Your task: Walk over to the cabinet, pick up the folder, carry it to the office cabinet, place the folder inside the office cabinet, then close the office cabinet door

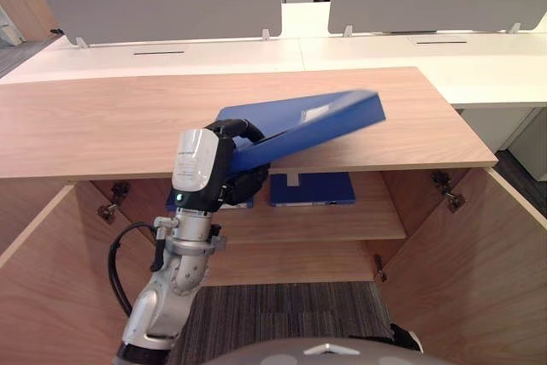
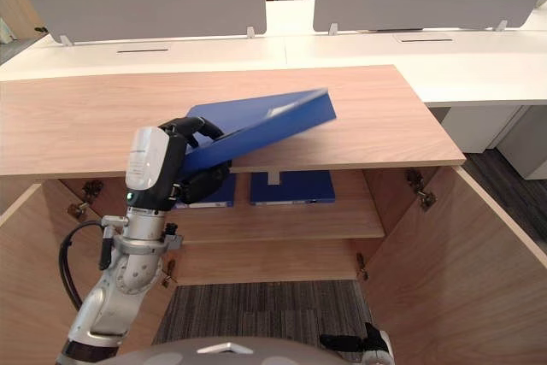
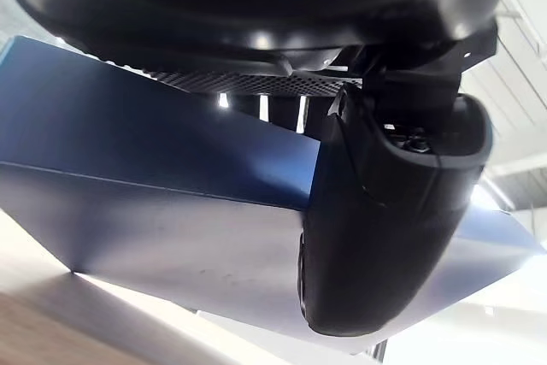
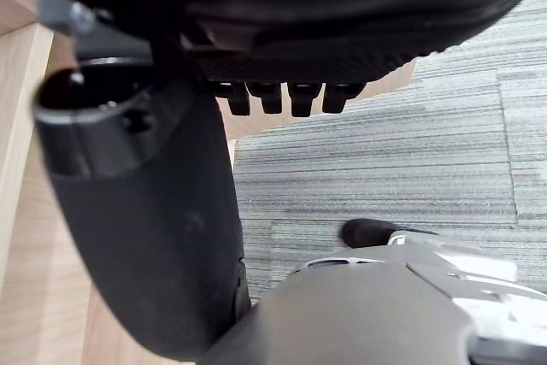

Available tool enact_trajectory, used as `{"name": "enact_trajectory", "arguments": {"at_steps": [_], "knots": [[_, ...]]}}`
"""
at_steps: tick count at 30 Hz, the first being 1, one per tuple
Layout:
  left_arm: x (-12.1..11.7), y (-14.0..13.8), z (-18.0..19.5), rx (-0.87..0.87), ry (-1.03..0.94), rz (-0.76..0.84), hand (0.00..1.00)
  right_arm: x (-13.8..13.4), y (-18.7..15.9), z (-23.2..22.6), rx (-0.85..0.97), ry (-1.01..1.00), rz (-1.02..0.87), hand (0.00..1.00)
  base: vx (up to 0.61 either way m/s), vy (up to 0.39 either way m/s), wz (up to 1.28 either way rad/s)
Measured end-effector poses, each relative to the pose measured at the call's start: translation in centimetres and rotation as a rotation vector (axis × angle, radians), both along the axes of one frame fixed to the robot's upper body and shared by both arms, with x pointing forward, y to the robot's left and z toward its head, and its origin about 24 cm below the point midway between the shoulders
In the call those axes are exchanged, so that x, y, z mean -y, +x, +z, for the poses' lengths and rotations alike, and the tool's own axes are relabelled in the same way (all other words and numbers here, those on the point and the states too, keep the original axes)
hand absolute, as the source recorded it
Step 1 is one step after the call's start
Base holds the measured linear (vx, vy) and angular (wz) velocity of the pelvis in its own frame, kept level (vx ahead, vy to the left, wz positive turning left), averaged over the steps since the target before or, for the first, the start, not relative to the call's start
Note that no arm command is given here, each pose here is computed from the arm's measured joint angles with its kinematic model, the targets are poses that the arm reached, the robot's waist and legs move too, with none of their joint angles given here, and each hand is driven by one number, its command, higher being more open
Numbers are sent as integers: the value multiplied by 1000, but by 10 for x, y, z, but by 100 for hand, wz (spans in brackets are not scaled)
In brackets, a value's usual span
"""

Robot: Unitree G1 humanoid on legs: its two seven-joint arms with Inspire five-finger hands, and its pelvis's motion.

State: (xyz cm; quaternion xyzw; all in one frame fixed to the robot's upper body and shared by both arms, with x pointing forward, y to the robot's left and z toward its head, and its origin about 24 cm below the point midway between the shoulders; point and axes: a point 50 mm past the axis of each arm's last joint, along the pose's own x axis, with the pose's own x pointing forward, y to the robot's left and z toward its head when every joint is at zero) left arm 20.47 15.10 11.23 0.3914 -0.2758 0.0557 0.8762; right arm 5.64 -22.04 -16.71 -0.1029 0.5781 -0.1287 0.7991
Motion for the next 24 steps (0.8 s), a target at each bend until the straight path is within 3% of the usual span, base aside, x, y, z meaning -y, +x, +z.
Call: {"name": "enact_trajectory", "arguments": {"at_steps": [11, 17, 24], "knots": [[28, -8, 18, -7, -500, -191, 0, -2, 4, 4, 67, -12, -62, 100, -6, -15, -5], [28, -8, 19, -68, -815, -297, 0, -5, 16, 10, 157, -13, -87, 100, -25, -13, -11], [25, -17, 38, -37, -1028, -462, 0, -19, 48, 30, 369, 25, -130, 100, -20, -3, -5]]}}
